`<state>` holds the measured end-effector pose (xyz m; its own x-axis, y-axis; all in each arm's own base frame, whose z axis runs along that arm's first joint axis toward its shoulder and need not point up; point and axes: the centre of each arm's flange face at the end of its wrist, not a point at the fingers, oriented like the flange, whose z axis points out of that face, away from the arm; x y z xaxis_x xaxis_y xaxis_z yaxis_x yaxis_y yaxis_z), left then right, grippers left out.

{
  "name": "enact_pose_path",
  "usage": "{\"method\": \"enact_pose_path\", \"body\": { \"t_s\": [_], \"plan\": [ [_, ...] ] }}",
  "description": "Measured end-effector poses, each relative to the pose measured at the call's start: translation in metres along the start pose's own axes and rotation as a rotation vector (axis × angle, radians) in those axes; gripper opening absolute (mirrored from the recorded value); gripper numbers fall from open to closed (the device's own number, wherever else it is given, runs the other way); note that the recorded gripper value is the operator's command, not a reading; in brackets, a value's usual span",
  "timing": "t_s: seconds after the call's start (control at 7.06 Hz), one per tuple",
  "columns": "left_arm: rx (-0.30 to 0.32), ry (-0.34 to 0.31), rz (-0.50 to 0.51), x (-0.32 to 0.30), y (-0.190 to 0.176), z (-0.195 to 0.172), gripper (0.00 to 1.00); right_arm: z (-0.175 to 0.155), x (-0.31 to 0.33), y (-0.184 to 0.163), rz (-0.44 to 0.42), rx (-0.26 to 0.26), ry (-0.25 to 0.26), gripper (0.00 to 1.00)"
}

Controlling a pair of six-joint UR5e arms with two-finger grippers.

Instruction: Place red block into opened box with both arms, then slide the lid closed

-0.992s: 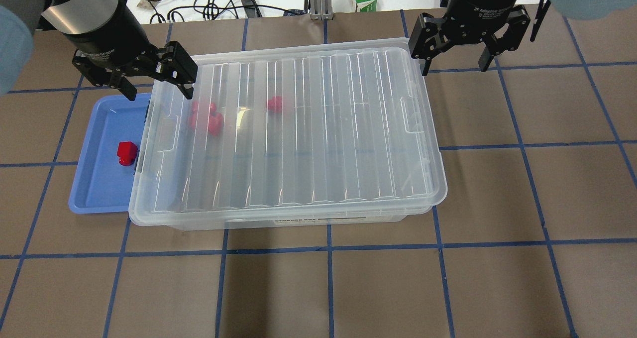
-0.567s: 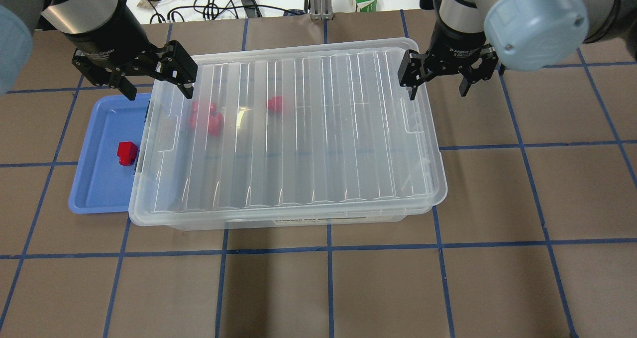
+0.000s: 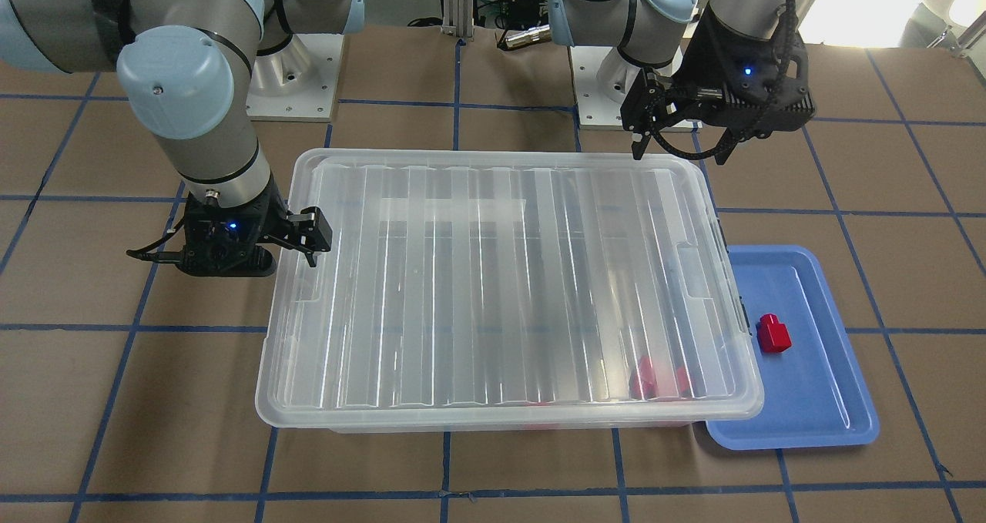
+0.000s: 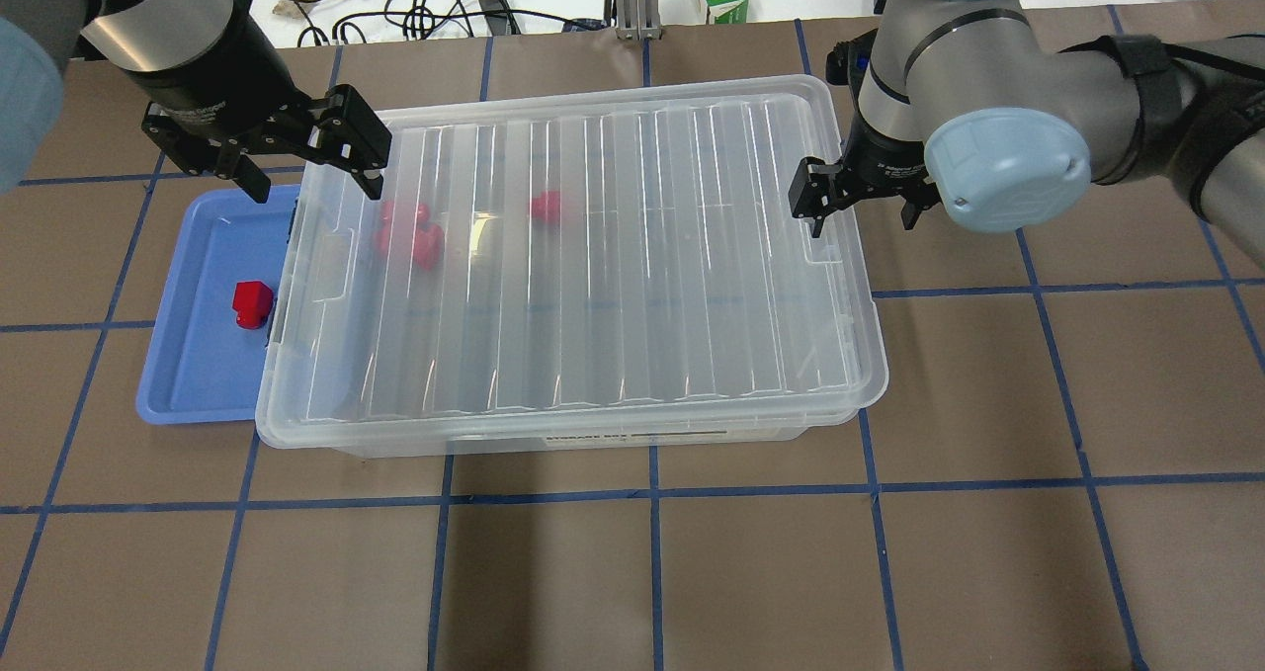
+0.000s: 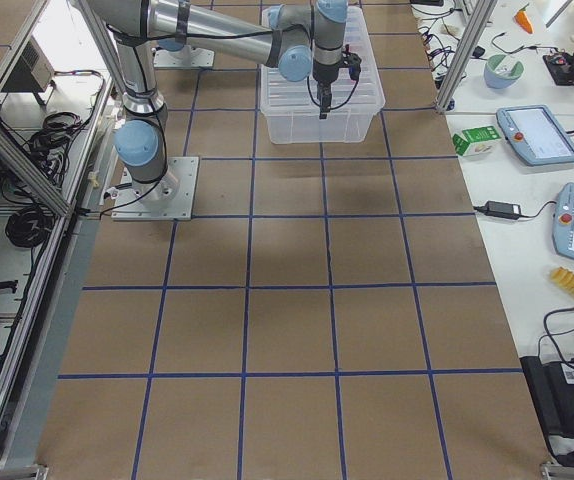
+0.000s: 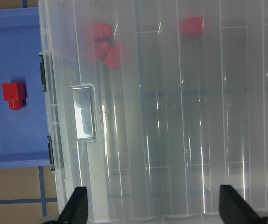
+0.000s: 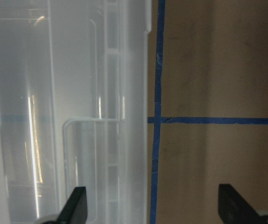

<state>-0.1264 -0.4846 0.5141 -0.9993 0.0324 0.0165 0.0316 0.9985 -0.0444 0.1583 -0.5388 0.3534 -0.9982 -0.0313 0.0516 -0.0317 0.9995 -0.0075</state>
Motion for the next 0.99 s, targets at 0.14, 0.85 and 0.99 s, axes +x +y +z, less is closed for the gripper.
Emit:
{"method": "enact_pose_path", "body": {
  "t_s": [0.14, 0.85, 0.99],
  "plan": [
    [0.000, 0.000, 0.000, 0.000, 0.000, 0.000, 1.00, 0.004, 0.003, -0.003, 0.003, 0.007, 0.031, 1.00],
    [0.000, -0.001, -0.001, -0.001, 0.001, 0.000, 1.00, 0.008, 0.037, -0.010, 0.032, 0.007, 0.194, 1.00],
    [0.000, -0.002, -0.002, -0.002, 0.001, 0.000, 1.00, 0.008, 0.053, -0.012, 0.051, -0.003, 0.202, 1.00]
  ]
}}
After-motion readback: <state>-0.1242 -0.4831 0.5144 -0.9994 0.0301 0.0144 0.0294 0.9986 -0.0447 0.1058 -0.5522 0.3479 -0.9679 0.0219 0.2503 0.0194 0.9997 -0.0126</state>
